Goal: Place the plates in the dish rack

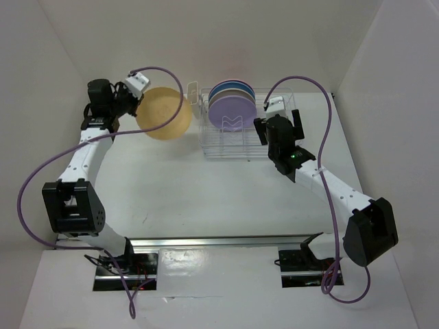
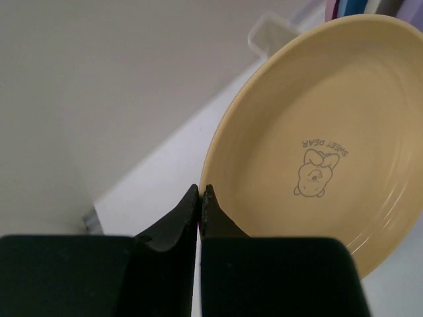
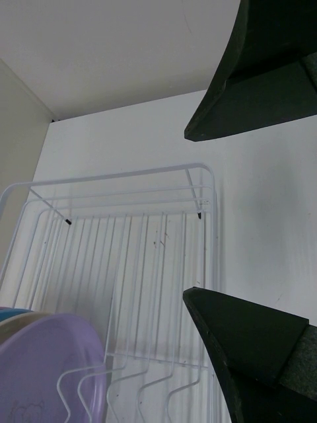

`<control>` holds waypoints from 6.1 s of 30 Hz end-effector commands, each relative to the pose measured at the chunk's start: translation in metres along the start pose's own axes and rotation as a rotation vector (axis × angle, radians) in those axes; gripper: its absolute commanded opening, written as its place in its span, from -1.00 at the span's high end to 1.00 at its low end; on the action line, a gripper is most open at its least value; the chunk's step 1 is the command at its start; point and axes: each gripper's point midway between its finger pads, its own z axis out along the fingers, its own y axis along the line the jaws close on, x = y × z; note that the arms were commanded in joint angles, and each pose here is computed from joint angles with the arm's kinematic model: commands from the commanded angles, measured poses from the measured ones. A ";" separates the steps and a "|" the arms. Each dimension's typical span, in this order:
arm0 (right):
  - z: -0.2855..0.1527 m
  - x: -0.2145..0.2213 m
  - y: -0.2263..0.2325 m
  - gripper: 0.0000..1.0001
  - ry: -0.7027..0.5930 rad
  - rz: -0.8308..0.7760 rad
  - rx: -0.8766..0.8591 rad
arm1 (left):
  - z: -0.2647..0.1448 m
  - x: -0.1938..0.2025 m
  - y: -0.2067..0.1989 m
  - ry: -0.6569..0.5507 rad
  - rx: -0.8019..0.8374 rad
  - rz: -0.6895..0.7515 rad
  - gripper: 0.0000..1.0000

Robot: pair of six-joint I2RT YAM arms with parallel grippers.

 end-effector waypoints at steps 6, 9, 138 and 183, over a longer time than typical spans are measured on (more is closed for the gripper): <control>-0.009 -0.023 -0.032 -1.00 -0.086 0.022 0.114 | 0.011 -0.149 -0.018 -0.461 -0.307 0.316 1.00; -0.016 -0.038 -0.050 -1.00 -0.140 -0.013 0.177 | 0.032 -0.154 -0.041 -0.521 -0.298 0.318 1.00; -0.018 -0.132 -0.146 -1.00 -0.286 0.195 0.356 | 0.064 -0.159 -0.060 -0.216 0.072 -0.600 -1.00; -0.045 -0.159 -0.159 -1.00 -0.417 0.229 0.327 | 0.055 -0.169 -0.054 -0.250 0.010 -0.560 -1.00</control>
